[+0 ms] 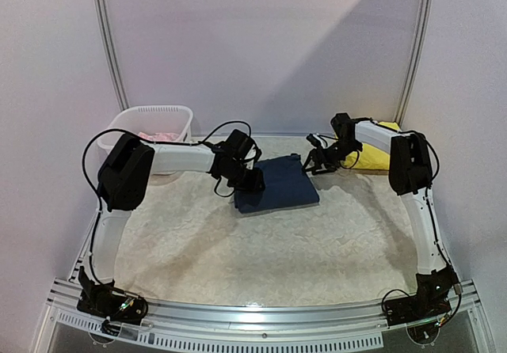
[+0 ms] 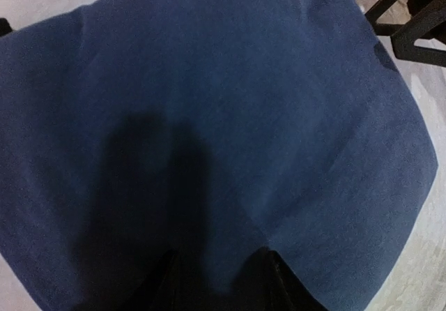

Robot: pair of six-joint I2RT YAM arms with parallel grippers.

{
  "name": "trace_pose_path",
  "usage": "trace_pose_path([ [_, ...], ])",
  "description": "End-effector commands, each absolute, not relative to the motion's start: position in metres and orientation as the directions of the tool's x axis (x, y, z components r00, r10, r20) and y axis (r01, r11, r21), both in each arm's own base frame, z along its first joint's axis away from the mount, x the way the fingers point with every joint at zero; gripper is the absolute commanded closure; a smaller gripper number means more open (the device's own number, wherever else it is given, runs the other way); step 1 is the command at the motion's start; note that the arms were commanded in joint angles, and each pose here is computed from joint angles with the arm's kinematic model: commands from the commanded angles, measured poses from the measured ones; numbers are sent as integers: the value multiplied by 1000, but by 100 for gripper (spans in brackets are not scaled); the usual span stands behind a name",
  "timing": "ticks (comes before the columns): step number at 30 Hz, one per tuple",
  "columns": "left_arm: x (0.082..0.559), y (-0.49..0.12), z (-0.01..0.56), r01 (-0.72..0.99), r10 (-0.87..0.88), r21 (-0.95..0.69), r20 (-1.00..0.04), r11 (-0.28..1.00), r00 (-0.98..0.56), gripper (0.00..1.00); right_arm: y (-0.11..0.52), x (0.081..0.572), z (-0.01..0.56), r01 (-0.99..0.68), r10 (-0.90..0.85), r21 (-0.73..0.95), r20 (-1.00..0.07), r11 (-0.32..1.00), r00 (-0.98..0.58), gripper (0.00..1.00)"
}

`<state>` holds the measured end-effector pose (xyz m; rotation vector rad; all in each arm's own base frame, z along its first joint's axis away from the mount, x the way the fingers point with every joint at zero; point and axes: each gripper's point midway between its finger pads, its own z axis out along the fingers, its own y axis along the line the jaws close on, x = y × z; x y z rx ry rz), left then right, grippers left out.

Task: Fold and stack the mixed laundry pile
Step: Fold the 2/3-rectangle-folded tank top at the center of the board, then pick up the square-folded tank top from the center of the board.

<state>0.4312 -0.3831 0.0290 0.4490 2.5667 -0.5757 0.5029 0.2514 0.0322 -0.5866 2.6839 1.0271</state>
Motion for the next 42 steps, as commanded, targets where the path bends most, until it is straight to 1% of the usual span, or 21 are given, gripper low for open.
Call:
trace_pose_path([
  [1, 438, -380, 22, 359, 176, -330, -474, 873, -863, 60, 277, 475, -11, -361, -316, 636, -189, 682, -930, 33],
  [7, 437, -376, 7, 340, 176, -328, -440, 881, -881, 62, 294, 462, -29, -297, -298, 657, -115, 693, -948, 34],
  [11, 436, -377, 0, 338, 181, -332, -423, 881, -888, 64, 299, 464, -31, -264, -270, 677, -100, 687, -958, 39],
  [14, 435, -378, -4, 337, 180, -338, -419, 879, -890, 64, 307, 464, -25, -253, -261, 708, -100, 659, -960, 49],
  [17, 435, -378, -3, 344, 187, -334, -424, 877, -886, 65, 311, 463, -21, -289, -292, 683, -115, 671, -950, 57],
  [18, 436, -378, 0, 357, 197, -327, -433, 875, -879, 64, 310, 462, -21, -301, -303, 669, -117, 680, -946, 62],
  [22, 440, -370, 21, 386, 219, -284, -478, 878, -850, 62, 302, 461, -9, -393, -379, 620, -162, 679, -911, 89],
  [24, 438, -365, 35, 390, 219, -268, -500, 881, -838, 60, 296, 463, 6, -462, -427, 577, -207, 674, -880, 98],
  [25, 438, -362, 43, 392, 218, -259, -515, 883, -829, 59, 292, 464, 11, -500, -455, 548, -229, 671, -861, 100],
  [29, 431, -345, 74, 389, 207, -221, -566, 894, -798, 58, 273, 475, 51, -591, -501, 439, -313, 677, -807, 100],
  [31, 426, -337, 87, 384, 201, -209, -584, 899, -787, 58, 263, 484, 78, -612, -496, 394, -362, 686, -789, 100],
  [37, 401, -328, 108, 394, 190, -223, -605, 892, -773, 58, 232, 513, 135, -617, -448, 290, -478, 731, -755, 100],
  [42, 384, -327, 113, 403, 227, -166, -612, 900, -757, 58, 200, 542, 161, -588, -407, 201, -548, 783, -730, 100],
])
